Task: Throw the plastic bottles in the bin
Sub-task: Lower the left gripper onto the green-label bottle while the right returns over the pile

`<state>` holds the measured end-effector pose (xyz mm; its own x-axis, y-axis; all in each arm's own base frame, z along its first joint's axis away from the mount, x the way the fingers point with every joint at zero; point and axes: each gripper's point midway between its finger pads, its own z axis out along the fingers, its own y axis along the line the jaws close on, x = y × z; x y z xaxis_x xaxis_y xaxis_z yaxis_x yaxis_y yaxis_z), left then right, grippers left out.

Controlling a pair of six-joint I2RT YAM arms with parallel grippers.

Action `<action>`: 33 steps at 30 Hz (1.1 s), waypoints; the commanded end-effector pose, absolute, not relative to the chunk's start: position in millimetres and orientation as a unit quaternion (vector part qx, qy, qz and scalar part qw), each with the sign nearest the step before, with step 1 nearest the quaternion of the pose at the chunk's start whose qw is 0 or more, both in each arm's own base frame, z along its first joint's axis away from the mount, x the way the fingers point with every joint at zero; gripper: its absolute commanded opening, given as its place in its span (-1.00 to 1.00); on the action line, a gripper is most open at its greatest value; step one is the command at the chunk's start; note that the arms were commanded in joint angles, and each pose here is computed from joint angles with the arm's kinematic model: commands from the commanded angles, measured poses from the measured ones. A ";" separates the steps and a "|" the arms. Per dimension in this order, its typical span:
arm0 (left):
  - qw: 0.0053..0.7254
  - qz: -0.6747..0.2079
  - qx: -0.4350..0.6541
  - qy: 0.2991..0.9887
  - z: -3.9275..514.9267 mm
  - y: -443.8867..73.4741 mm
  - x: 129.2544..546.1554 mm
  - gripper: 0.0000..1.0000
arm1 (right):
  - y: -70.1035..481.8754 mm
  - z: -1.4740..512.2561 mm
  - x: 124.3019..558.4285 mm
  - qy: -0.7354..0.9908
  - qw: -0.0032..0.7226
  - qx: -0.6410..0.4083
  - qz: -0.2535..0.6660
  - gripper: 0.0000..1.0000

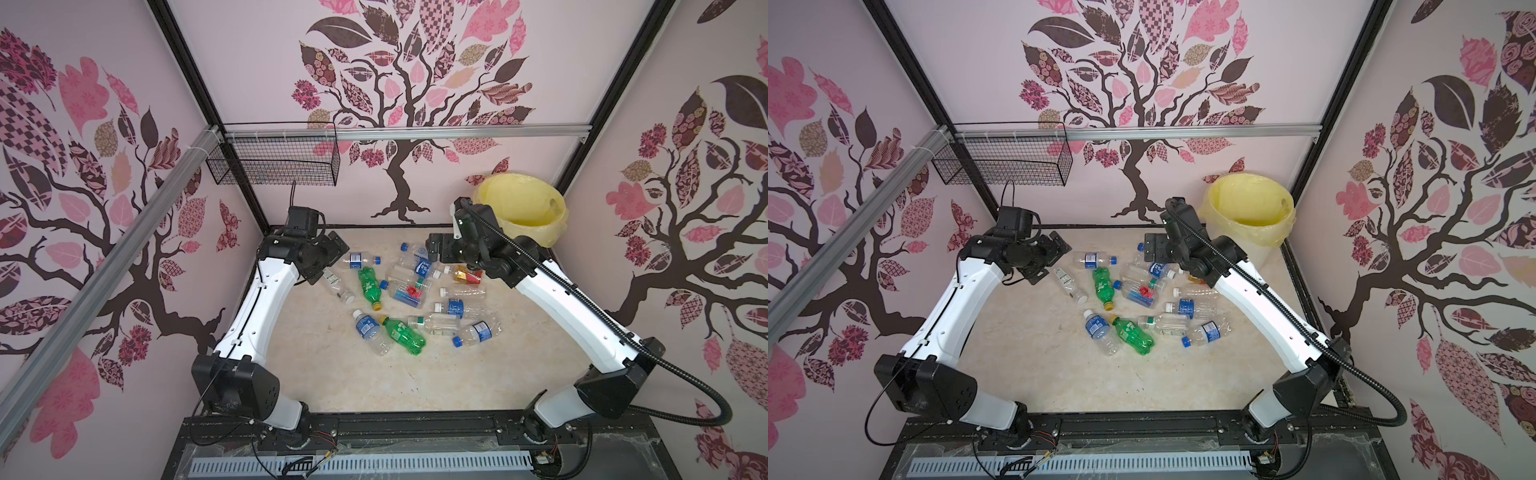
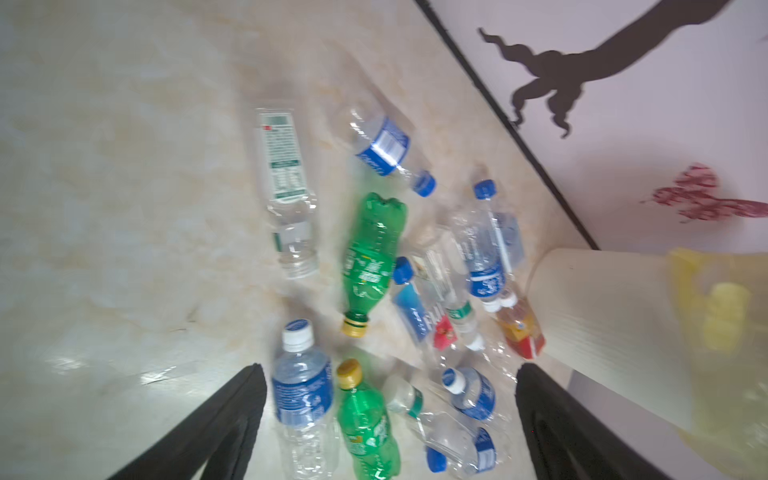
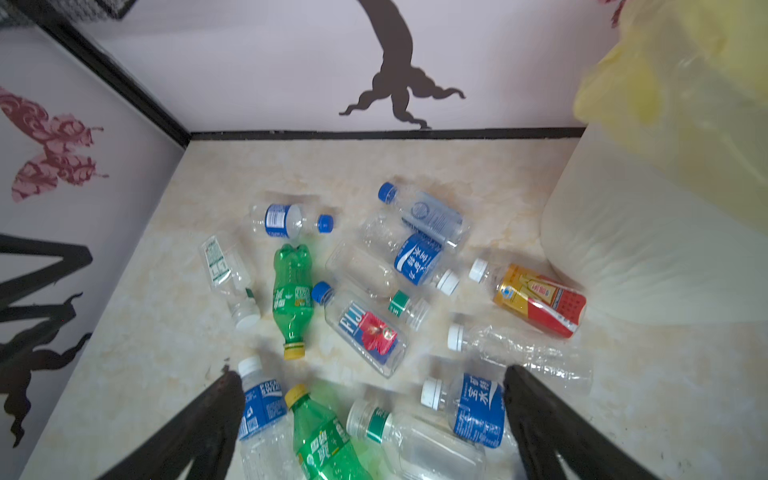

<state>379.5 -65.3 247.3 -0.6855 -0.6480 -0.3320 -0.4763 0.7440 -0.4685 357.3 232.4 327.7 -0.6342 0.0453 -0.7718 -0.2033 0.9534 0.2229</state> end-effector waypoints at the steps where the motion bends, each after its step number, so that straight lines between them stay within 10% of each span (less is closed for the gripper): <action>1: 0.239 -0.121 -0.293 0.918 215.3 -43.9 386.2 0.94 | 245.1 329.1 343.2 0.883 0.434 -0.053 0.171 0.99; 33: 0.113 -0.063 -0.267 0.955 82.6 -10.5 473.1 0.74 | 359.5 280.3 325.4 0.878 0.394 -0.181 0.205 0.99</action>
